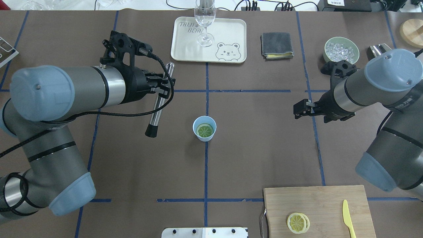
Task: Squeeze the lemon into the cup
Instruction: 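Carry the muddler upright over the blue cup with the left gripper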
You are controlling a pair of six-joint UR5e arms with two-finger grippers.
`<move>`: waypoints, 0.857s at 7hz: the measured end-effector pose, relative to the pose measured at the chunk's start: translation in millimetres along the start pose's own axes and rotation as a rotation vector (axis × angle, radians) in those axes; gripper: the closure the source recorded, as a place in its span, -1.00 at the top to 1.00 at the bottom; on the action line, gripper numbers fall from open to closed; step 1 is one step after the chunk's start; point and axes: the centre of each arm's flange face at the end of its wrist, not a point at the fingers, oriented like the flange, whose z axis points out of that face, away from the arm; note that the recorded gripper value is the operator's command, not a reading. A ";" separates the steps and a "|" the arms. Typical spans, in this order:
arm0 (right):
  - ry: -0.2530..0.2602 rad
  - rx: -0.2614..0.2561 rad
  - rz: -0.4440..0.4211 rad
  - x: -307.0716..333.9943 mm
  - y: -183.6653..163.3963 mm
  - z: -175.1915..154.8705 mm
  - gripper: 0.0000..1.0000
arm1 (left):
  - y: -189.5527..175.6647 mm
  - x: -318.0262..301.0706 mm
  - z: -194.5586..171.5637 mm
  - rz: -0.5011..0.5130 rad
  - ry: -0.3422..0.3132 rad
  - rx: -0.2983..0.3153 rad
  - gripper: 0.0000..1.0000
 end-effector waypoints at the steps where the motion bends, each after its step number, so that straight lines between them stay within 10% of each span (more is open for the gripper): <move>1: 0.008 0.003 -0.003 7.7 -2.7 -0.6 1.00 | -1.8 7.1 1.9 -0.010 0.050 0.102 -1.00; 3: 0.020 0.004 0.001 20.0 -5.6 -0.8 1.00 | 9.2 11.2 19.3 0.007 0.085 0.255 -1.00; 6: 0.016 -0.002 0.002 22.3 -4.8 -3.0 1.00 | 67.2 48.6 32.0 -0.043 -0.104 0.431 -1.00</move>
